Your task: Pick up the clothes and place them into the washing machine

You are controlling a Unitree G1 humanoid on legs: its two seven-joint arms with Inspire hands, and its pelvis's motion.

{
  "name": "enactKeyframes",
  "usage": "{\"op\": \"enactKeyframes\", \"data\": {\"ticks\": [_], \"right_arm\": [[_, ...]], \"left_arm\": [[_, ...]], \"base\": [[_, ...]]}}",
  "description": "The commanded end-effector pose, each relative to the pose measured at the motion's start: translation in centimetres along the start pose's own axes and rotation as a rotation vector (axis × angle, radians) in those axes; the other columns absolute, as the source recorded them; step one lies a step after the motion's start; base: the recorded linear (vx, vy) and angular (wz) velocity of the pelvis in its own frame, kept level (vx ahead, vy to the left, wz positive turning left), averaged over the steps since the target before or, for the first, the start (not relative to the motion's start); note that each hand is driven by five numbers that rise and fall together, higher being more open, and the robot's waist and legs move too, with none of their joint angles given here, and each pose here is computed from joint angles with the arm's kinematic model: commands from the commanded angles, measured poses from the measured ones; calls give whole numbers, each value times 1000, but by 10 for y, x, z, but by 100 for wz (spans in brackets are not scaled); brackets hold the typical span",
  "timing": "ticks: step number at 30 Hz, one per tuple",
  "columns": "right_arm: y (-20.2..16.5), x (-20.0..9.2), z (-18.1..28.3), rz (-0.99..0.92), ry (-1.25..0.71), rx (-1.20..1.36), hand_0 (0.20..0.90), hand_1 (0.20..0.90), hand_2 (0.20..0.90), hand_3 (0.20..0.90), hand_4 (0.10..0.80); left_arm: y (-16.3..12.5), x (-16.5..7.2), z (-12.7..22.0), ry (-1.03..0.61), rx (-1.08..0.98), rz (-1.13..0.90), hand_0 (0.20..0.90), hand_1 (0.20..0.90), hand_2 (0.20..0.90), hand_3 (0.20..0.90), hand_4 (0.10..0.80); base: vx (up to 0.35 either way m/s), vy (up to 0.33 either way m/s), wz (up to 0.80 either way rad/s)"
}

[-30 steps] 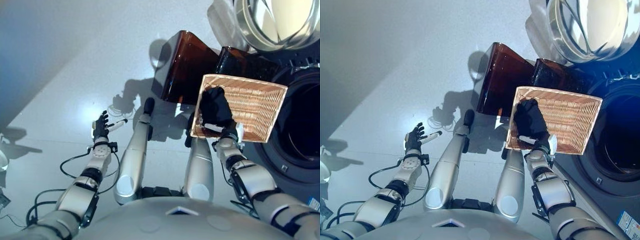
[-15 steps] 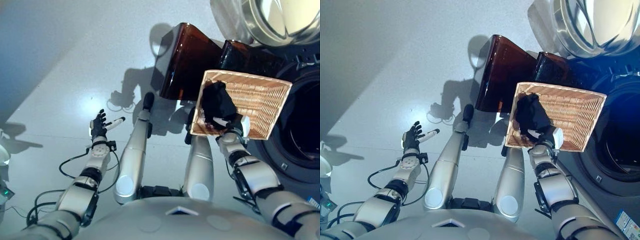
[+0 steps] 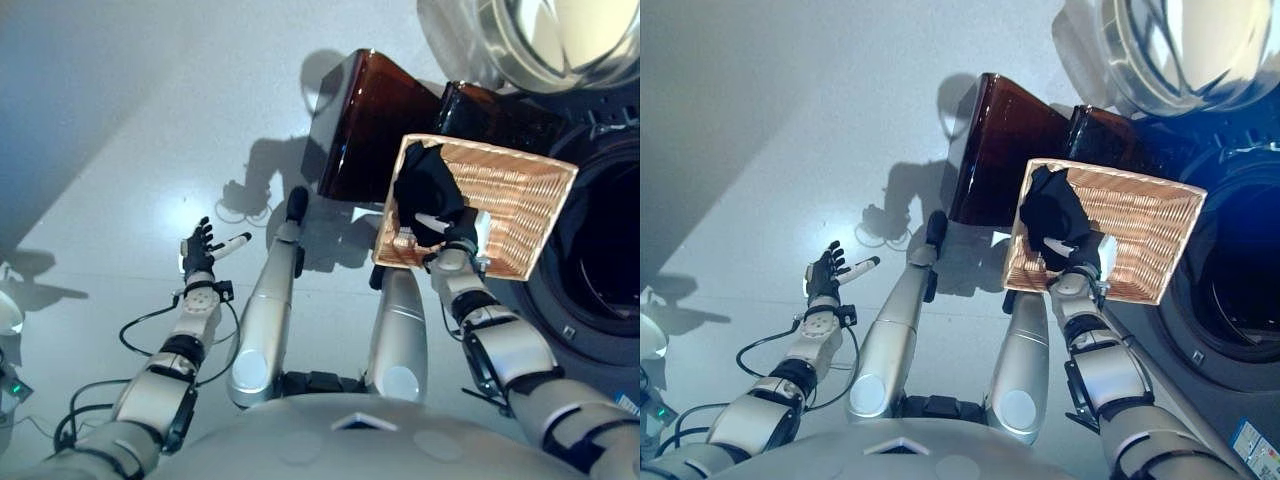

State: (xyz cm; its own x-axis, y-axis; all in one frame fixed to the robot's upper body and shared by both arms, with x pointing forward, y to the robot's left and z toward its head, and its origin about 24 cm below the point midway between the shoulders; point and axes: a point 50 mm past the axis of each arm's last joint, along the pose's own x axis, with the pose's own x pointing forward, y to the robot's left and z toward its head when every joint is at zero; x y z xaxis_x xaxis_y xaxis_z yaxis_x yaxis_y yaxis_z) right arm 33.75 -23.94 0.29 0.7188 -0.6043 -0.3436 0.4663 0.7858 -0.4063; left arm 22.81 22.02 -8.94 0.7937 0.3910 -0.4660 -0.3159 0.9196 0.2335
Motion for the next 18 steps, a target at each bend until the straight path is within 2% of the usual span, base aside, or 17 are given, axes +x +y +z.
{"op": "enactKeyframes", "data": {"ticks": [1, 3, 6, 15, 18], "right_arm": [[-51, 17, 91, -148, -266, 243, 200, 200, 200, 200, 300], [-51, 15, 95, -148, -275, 286, 200, 200, 200, 200, 300], [-48, 16, 79, -146, -228, 343, 200, 200, 200, 200, 300], [-46, 16, 61, -134, -188, 380, 200, 200, 200, 200, 300], [-39, 13, 41, -115, -144, 412, 200, 200, 200, 200, 300]], "left_arm": [[29, -4, -19, 34, 41, 82, 900, 900, 900, 900, 800], [29, -6, -20, 30, 38, 74, 900, 900, 900, 900, 800], [26, -9, -26, 50, 57, 50, 900, 900, 900, 900, 800], [26, -14, -40, 112, 82, 42, 900, 900, 900, 900, 800], [25, -16, -45, 137, 85, 38, 900, 900, 900, 900, 800]], "base": [[28, -14, 12], [20, 6, 8], [18, 16, -4], [7, -11, -13], [10, -30, -12]]}}
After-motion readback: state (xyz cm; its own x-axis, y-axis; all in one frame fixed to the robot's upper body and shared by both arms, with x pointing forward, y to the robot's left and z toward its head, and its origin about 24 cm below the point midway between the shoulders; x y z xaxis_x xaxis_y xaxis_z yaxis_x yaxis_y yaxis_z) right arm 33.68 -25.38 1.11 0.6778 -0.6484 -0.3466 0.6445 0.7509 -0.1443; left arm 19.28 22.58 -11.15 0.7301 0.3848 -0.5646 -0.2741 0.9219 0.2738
